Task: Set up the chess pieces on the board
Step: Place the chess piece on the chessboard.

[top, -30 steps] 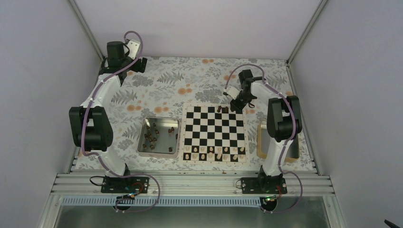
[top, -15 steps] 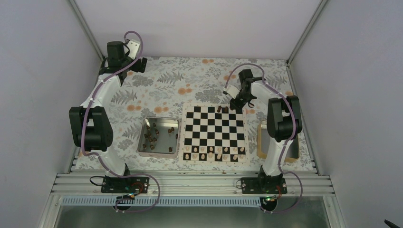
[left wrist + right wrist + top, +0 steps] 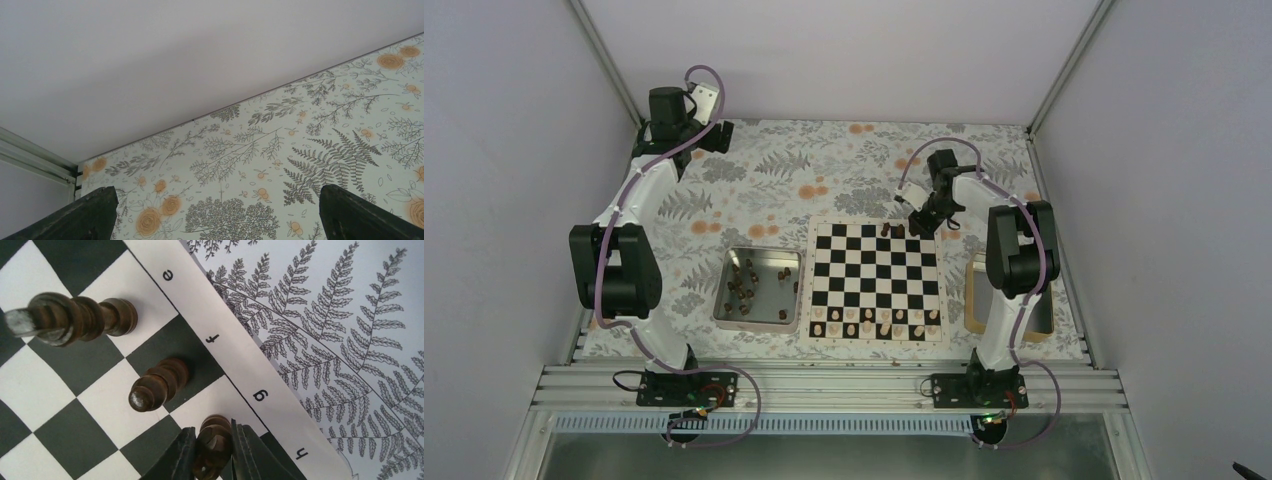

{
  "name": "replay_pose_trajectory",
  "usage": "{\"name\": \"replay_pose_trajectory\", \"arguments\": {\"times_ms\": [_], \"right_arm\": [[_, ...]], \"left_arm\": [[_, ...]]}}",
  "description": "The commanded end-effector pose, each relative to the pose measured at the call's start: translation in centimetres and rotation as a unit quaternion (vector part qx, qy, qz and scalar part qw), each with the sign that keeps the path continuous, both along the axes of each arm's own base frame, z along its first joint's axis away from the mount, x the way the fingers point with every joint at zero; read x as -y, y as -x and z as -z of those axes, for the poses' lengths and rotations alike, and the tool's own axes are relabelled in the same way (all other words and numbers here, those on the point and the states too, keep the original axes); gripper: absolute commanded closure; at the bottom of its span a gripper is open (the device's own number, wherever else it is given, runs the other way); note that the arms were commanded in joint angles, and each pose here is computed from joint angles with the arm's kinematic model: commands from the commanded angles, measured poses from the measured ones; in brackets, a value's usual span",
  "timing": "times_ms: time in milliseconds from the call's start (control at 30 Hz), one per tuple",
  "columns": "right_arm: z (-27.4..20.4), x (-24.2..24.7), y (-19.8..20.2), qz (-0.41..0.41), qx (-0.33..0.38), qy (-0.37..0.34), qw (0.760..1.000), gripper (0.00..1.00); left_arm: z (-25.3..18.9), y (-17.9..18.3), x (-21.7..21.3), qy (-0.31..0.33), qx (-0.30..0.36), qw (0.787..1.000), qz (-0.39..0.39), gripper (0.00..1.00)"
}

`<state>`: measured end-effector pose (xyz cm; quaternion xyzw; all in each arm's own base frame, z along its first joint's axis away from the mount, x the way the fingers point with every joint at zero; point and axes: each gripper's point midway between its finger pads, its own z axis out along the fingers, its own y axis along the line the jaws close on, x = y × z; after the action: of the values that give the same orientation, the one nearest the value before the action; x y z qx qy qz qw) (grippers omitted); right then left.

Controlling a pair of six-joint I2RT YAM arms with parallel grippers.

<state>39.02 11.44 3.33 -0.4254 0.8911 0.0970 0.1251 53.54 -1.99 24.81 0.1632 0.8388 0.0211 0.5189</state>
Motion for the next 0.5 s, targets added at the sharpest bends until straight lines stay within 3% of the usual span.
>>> {"name": "replay_pose_trajectory", "arguments": {"times_ms": [0, 167, 300, 467], "right_arm": [[0.1, 0.3, -0.2, 0.007, 0.001, -0.005, 1.000, 0.77], [-1.6, 0.4, -0.8, 0.012, 0.019, -0.008, 1.000, 0.63], [-5.0, 0.1, -1.4, 0.009, 0.040, -0.016, 0.999, 0.61], [-12.9, -2.5, -3.6, -0.013, 0.109, -0.020, 0.994, 0.59]], "left_arm": [[-0.5, -0.5, 0.3, -0.005, 0.008, 1.000, 0.006, 0.00], [-0.5, -0.5, 0.3, -0.006, 0.009, 1.000, 0.007, 0.00], [-0.7, -0.4, 0.3, -0.006, 0.010, 1.000, 0.006, 0.00], [-1.1, -0.3, 0.3, -0.008, 0.016, 1.000, 0.006, 0.00]]}}
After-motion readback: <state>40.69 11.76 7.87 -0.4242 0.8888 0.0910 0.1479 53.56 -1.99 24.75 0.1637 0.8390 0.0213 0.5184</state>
